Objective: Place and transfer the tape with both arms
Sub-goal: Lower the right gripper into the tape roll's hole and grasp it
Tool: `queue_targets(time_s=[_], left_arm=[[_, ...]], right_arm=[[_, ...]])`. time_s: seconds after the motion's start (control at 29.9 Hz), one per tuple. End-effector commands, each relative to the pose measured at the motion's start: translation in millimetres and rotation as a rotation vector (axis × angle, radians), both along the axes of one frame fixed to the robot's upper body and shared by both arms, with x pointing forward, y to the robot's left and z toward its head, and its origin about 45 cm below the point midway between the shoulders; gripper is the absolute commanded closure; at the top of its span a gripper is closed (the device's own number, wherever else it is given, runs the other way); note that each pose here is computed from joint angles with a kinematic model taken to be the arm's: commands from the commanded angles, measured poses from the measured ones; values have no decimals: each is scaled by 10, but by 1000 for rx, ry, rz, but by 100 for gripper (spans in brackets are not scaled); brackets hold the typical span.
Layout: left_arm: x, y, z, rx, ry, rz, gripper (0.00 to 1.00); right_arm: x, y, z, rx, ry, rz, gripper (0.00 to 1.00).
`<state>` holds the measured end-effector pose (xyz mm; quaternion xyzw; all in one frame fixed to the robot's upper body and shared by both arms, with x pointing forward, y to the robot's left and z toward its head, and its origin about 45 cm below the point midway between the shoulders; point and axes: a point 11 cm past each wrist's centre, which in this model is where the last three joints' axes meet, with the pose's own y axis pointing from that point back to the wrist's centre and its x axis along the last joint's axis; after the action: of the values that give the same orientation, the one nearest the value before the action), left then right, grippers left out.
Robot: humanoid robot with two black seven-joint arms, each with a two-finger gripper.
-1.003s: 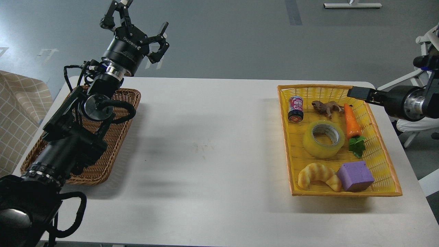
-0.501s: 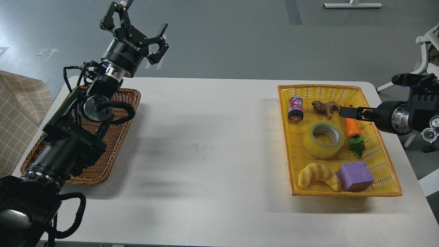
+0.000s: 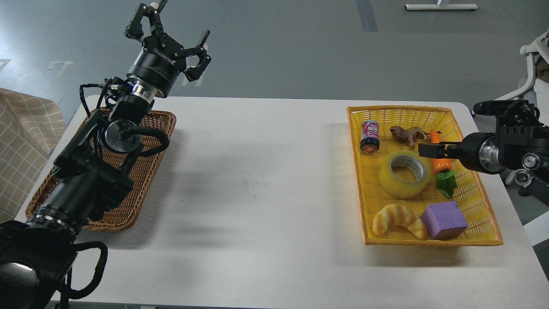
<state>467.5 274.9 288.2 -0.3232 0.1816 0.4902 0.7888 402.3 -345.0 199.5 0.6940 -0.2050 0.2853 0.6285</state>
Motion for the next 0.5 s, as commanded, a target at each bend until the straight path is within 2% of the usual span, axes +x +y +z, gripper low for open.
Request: queue_targets(time_s=[0.0,0.33,0.47], left_arm=[[0,2,1,-1,-1,1,2],[0,10,3,-1,-1,2,2],[-5,15,-9,-3,1,4,2]], right_arm=[[-44,63,-109,-8,24,19,1],[-60,145,-204,-7,42,32,3],[-49,199,-223,-32,33,58,10]])
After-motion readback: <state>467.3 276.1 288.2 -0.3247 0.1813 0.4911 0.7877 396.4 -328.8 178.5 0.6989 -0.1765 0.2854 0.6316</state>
